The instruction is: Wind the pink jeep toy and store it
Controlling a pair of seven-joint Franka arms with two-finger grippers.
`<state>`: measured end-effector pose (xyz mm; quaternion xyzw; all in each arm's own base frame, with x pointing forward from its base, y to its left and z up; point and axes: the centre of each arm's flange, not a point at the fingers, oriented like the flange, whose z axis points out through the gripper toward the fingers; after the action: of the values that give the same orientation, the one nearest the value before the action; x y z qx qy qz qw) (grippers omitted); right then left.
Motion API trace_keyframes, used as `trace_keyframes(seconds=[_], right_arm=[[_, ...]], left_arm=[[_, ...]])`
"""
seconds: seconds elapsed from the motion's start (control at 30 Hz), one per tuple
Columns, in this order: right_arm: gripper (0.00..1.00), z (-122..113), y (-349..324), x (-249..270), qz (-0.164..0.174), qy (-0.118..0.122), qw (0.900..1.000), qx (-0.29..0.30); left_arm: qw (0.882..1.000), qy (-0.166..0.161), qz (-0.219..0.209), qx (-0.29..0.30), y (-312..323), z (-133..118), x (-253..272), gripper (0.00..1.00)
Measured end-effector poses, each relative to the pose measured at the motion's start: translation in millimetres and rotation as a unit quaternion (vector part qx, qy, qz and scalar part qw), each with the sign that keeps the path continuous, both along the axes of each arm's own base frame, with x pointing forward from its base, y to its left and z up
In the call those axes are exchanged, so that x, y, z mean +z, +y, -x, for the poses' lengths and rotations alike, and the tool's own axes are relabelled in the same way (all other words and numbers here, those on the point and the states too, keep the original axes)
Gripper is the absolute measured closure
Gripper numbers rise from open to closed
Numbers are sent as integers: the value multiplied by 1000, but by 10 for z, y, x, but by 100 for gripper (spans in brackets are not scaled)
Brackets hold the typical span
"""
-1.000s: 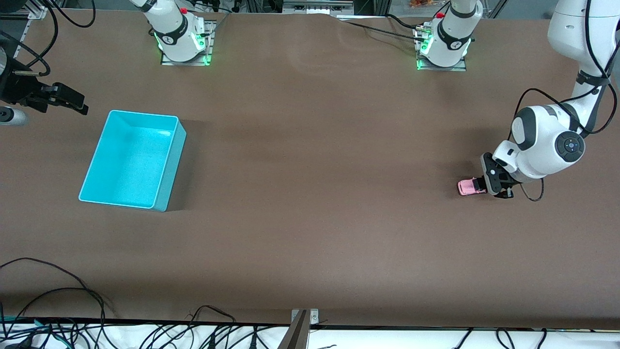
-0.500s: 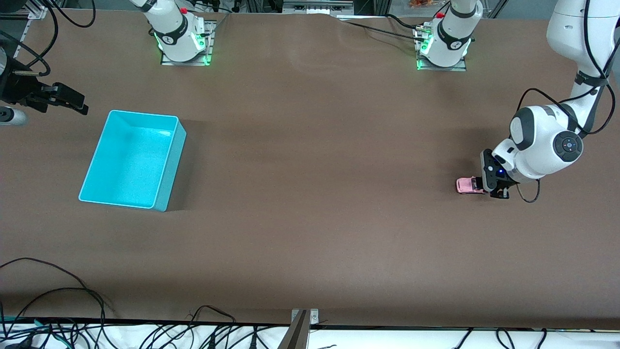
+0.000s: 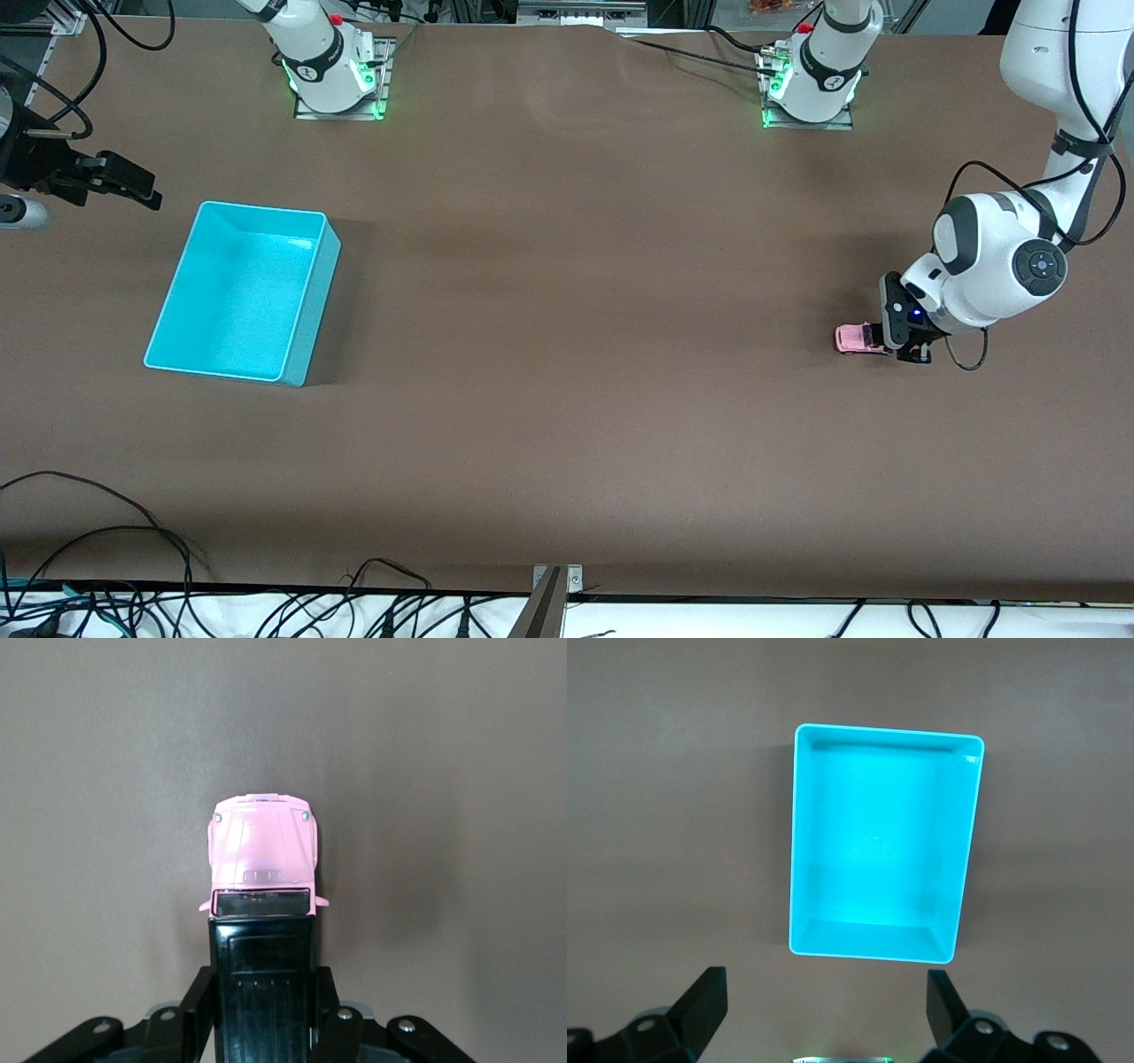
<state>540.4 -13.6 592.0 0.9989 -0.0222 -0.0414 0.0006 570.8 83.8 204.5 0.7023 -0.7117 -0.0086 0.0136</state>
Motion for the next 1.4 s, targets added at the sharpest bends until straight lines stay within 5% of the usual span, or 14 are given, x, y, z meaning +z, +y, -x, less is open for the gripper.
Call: trace_keyframes(seconds=[0.83, 1.17, 1.4], right_arm=[[0, 0, 5, 0, 0, 0, 1000, 0], [0, 0, 5, 0, 0, 0, 1000, 0], [0, 0, 6, 0, 0, 0, 1000, 1]], left_arm=[[1000, -28, -4, -3, 1795, 144, 10, 52], [999, -31, -5, -1, 1982, 165, 7, 52], [1000, -8, 10, -2, 1934, 227, -317, 29]])
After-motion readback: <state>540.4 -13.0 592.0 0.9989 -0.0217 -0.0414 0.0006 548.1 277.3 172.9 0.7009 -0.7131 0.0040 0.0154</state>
